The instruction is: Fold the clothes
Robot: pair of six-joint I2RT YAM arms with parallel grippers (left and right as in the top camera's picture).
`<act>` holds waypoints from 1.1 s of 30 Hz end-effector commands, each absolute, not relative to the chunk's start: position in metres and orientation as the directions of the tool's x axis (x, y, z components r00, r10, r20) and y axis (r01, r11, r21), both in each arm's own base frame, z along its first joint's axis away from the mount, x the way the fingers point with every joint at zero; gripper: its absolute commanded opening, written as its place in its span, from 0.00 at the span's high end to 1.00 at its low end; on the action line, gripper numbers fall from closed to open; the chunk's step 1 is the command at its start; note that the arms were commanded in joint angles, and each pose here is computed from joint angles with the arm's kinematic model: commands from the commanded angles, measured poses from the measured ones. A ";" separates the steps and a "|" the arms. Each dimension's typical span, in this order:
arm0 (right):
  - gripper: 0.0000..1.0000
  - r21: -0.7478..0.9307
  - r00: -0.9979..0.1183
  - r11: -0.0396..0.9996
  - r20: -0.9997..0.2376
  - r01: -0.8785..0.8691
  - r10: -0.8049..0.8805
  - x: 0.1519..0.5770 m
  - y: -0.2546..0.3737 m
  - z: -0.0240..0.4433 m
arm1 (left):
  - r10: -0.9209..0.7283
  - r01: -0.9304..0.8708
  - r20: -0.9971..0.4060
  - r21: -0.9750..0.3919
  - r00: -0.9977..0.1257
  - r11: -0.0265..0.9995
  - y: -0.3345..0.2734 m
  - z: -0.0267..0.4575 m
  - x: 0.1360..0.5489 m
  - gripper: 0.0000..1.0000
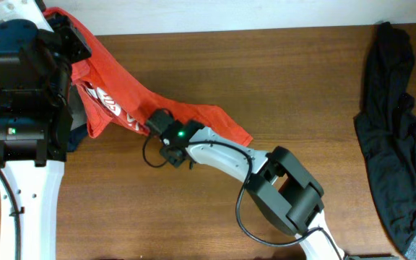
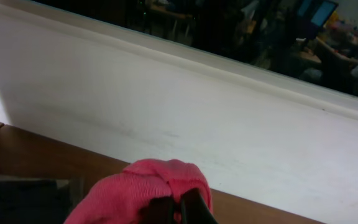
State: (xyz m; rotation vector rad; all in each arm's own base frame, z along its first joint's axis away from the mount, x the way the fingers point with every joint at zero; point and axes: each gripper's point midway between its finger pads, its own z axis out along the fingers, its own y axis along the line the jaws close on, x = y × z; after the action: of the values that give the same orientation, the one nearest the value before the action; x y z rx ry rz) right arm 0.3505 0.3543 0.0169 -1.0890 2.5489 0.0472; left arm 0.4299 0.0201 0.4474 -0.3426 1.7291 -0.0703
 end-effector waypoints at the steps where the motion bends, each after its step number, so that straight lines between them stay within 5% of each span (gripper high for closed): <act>1: 0.45 -0.096 -0.671 0.731 -0.329 -0.676 -0.664 0.360 0.341 0.006 | -0.251 -0.185 -0.962 -0.228 -0.111 0.956 0.021 0.463 0.425 0.99; 33: 0.49 0.059 -0.683 0.698 -0.284 -0.713 -0.674 0.334 0.354 -0.013 | -0.251 -0.190 -0.959 -0.223 -0.135 0.956 0.021 0.457 0.424 0.99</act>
State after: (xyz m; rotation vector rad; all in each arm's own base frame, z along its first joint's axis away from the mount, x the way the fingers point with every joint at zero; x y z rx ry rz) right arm 0.3444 0.3569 0.0100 -1.0914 2.6171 0.2498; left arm 0.4289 0.0201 0.4424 -0.3441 1.7499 -0.0666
